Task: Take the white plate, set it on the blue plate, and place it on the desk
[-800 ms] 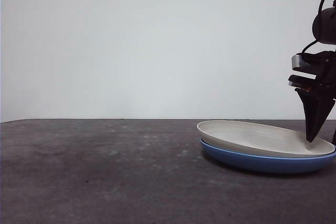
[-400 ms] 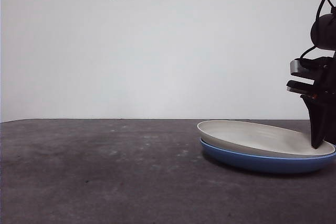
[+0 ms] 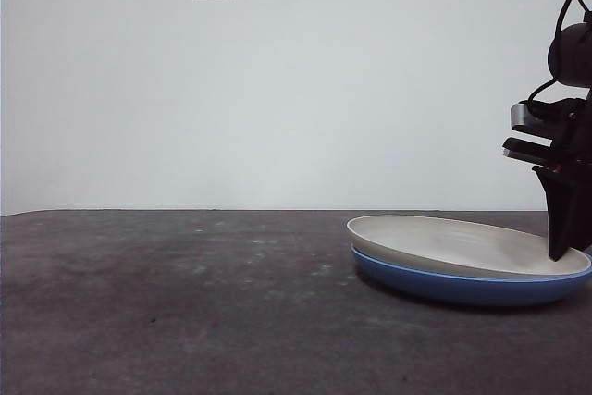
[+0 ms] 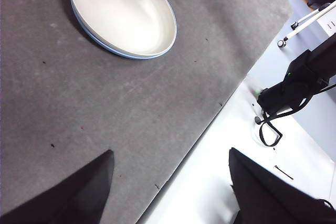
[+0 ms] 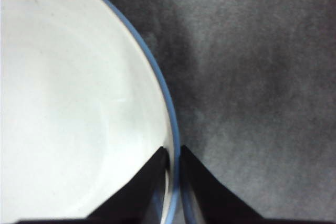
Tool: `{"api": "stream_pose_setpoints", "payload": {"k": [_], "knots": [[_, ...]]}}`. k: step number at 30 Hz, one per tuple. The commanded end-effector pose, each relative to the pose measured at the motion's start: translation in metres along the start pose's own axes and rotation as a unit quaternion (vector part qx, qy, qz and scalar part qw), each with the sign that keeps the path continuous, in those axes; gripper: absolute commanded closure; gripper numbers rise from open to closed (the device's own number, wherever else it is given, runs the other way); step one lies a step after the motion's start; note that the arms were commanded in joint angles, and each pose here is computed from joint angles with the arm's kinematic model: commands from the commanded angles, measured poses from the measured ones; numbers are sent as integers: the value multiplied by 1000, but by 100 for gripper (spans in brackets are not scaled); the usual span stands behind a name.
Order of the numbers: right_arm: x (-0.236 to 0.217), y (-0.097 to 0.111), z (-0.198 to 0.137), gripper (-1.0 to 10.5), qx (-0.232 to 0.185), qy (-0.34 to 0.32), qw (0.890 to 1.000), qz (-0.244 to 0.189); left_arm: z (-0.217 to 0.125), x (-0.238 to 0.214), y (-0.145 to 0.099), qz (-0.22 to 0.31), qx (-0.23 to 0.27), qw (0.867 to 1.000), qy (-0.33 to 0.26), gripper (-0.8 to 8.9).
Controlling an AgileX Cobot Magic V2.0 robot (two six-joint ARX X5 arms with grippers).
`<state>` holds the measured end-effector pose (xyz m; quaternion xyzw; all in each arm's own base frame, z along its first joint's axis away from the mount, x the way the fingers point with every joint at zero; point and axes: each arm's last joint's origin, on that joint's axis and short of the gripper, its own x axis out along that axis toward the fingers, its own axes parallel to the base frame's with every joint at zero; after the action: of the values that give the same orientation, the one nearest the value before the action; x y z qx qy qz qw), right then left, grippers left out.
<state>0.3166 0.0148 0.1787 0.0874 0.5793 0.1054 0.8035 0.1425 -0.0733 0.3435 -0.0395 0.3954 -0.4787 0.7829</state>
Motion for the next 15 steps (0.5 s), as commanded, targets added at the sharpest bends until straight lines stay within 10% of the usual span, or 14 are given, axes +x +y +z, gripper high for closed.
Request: {"api": "stream_pose_setpoints", "payload": {"k": [1,15], "knots": [[-5,0,6,934,4,-16,1000,12,3,0,-1,-4,12,1000,-5,475],[-70,24,2,934,13,-114,989,98,3,0,-1,-4,13,1000,-6,475]]}}
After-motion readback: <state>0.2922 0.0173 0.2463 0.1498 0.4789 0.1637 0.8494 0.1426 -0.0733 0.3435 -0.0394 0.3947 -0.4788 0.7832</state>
